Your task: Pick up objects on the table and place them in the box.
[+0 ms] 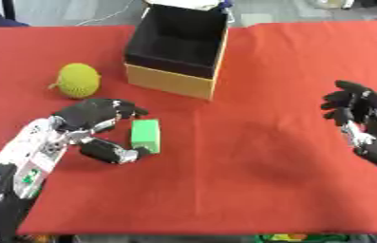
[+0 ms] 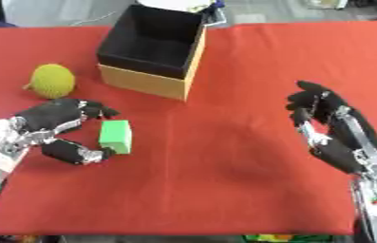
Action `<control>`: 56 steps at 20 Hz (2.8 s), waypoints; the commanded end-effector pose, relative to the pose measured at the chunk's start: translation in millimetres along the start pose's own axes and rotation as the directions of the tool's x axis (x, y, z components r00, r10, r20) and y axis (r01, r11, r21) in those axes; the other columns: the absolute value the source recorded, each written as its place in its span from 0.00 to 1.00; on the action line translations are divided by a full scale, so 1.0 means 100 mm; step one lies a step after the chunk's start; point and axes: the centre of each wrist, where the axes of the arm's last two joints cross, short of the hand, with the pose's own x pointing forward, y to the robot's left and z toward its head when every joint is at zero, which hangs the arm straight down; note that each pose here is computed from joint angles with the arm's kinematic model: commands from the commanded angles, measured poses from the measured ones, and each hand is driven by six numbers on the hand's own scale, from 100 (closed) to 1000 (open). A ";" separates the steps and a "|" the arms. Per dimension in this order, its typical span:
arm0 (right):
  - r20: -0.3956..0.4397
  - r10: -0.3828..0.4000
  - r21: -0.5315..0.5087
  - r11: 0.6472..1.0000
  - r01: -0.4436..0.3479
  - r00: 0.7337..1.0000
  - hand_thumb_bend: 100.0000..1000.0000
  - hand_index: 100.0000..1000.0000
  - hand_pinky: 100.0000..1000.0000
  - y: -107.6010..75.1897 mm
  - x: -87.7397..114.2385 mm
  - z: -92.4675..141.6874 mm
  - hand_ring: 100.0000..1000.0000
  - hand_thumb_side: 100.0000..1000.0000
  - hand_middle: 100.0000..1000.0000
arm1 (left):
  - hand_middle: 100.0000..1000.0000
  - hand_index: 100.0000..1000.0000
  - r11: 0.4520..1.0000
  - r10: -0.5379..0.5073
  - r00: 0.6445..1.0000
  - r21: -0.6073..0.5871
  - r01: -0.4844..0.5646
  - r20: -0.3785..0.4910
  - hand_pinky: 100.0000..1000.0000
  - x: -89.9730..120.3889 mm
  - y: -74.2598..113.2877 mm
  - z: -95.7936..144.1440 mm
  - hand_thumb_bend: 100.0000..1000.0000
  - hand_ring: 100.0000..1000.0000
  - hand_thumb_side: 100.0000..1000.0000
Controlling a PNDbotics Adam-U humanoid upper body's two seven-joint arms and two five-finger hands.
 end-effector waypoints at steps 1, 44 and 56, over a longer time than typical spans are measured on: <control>0.016 0.020 0.005 1.000 -0.020 1.000 0.00 0.90 0.63 -0.05 0.04 -0.02 0.69 0.41 0.68 | 0.71 0.93 0.999 -0.031 0.999 0.020 0.031 -0.014 0.72 -0.03 0.08 -0.01 0.35 0.70 0.82; 0.005 0.023 0.010 1.000 -0.023 1.000 0.00 0.90 0.63 -0.04 0.03 -0.01 0.69 0.41 0.68 | 0.50 0.73 0.985 -0.019 0.999 0.172 0.026 -0.041 0.68 -0.07 0.32 0.04 0.11 0.60 0.53; 0.001 0.021 0.022 1.000 -0.021 1.000 0.00 0.90 0.63 -0.03 0.02 0.00 0.69 0.41 0.68 | 0.50 0.74 0.941 -0.053 0.996 0.330 0.072 -0.067 0.67 -0.09 1.19 0.01 0.17 0.60 0.41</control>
